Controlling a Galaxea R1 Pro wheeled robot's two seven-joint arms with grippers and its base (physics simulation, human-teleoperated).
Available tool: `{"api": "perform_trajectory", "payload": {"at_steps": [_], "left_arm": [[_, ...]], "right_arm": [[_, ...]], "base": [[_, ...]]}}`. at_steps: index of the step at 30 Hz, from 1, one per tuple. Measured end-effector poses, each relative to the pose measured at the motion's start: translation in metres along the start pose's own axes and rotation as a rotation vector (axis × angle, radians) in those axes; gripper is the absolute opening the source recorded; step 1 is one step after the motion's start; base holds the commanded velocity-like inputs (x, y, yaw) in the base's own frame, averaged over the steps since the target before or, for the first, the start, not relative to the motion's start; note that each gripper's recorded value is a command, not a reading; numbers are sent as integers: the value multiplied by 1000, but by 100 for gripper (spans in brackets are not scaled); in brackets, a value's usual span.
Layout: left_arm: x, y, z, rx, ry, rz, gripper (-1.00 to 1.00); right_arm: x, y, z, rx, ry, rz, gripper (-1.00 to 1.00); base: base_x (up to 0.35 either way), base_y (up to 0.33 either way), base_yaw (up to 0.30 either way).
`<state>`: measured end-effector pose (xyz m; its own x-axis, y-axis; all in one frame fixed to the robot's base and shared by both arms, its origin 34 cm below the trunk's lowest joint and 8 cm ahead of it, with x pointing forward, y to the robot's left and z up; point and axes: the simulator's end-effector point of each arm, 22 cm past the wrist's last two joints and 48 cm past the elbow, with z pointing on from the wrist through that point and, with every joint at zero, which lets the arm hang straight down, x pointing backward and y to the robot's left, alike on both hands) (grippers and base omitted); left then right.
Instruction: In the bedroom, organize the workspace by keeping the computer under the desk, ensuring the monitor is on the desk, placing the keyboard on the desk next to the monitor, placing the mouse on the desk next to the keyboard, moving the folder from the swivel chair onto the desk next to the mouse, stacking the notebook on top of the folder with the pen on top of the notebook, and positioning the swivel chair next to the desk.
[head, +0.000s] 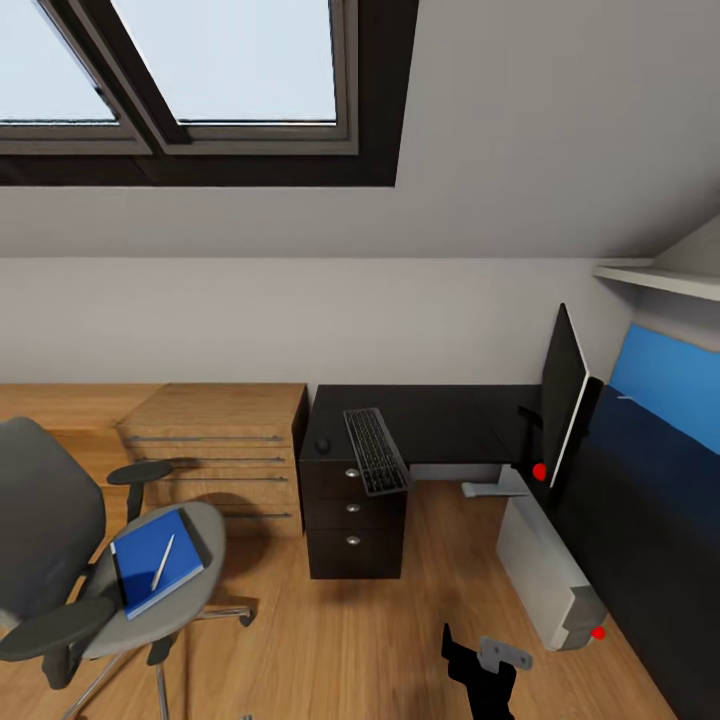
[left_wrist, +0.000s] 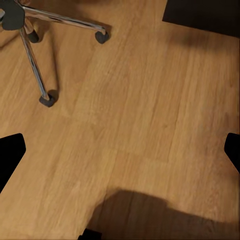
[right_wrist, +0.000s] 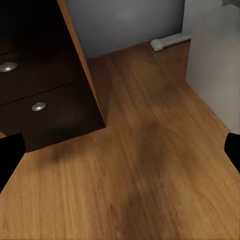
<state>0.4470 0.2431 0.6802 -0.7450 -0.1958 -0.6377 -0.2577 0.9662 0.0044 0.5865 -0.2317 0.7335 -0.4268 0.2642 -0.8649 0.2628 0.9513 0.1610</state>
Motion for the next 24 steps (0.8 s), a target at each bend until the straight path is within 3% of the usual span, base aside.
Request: {"api": "perform_trajectory", "payload": {"at_steps": [5, 14, 24], "left_arm": [[-2, -4, -5, 25, 1, 0, 100], [8, -7, -12, 63, 29, 9, 100], [9, -4, -21, 60, 41, 12, 100]], "right_arm": [[-4, 0, -4, 0, 0, 0, 100], [-9, 1, -10, 1, 5, -1, 100], [-14, 1, -17, 3, 9, -2, 100]], "base": [[-41, 0, 0], [-328, -2, 21], [-337, -93, 200]]}}
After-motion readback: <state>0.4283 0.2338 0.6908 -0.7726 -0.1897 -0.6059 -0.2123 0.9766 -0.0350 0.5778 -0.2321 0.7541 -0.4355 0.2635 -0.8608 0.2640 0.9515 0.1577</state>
